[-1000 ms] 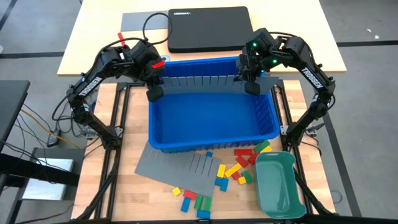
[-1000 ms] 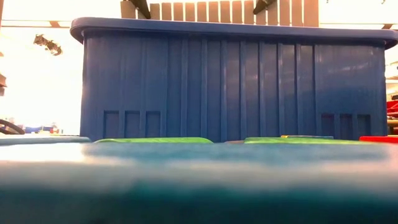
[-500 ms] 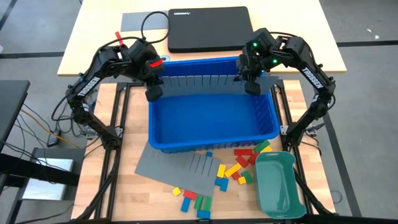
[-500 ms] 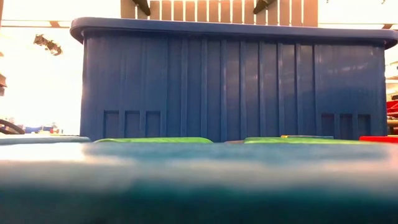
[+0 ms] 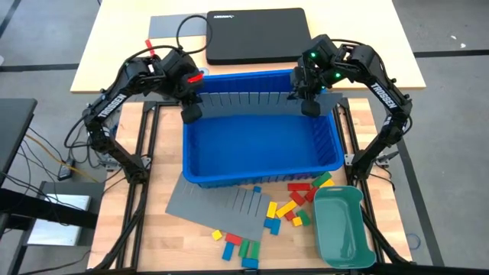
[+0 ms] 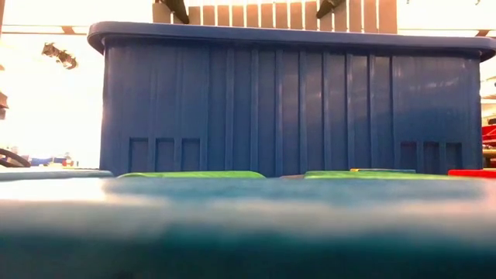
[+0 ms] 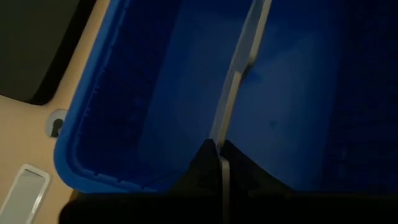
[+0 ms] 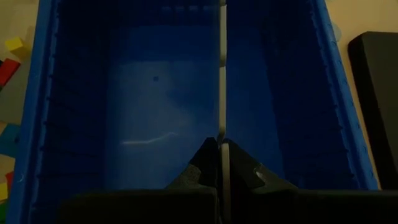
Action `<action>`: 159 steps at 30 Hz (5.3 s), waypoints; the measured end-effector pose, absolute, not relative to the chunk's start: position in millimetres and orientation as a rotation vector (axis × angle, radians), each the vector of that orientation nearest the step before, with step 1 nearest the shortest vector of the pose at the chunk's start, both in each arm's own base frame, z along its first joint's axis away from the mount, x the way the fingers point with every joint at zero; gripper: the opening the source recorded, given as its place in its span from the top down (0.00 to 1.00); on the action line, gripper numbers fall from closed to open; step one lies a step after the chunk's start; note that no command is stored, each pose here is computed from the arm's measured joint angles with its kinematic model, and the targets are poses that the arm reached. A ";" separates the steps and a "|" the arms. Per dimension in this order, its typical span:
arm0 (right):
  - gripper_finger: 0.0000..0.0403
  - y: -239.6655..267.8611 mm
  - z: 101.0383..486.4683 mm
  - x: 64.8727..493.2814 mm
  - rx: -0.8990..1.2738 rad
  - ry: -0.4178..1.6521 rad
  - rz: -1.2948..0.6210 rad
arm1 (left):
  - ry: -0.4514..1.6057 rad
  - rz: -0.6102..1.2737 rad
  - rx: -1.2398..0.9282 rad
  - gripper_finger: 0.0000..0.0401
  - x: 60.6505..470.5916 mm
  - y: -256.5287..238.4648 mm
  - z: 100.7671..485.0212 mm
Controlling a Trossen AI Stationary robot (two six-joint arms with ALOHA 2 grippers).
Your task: Sort Items/Unsort Items
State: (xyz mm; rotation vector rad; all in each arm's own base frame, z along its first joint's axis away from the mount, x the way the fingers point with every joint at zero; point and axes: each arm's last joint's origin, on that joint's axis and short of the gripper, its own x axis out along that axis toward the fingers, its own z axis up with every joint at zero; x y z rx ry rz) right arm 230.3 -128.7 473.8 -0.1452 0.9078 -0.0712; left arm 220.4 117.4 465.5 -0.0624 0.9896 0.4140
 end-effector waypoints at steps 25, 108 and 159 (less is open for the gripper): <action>1.00 -129.0 473.9 231.3 -0.145 0.900 -0.067 | 1.011 0.432 -0.052 1.00 217.6 116.8 466.5; 1.00 -133.8 466.6 237.8 -0.124 0.903 -0.119 | 1.018 0.437 -0.067 1.00 216.7 116.5 465.9; 1.00 -135.3 467.9 238.0 -0.113 0.879 -0.111 | 1.025 0.436 -0.069 1.00 216.6 116.5 465.3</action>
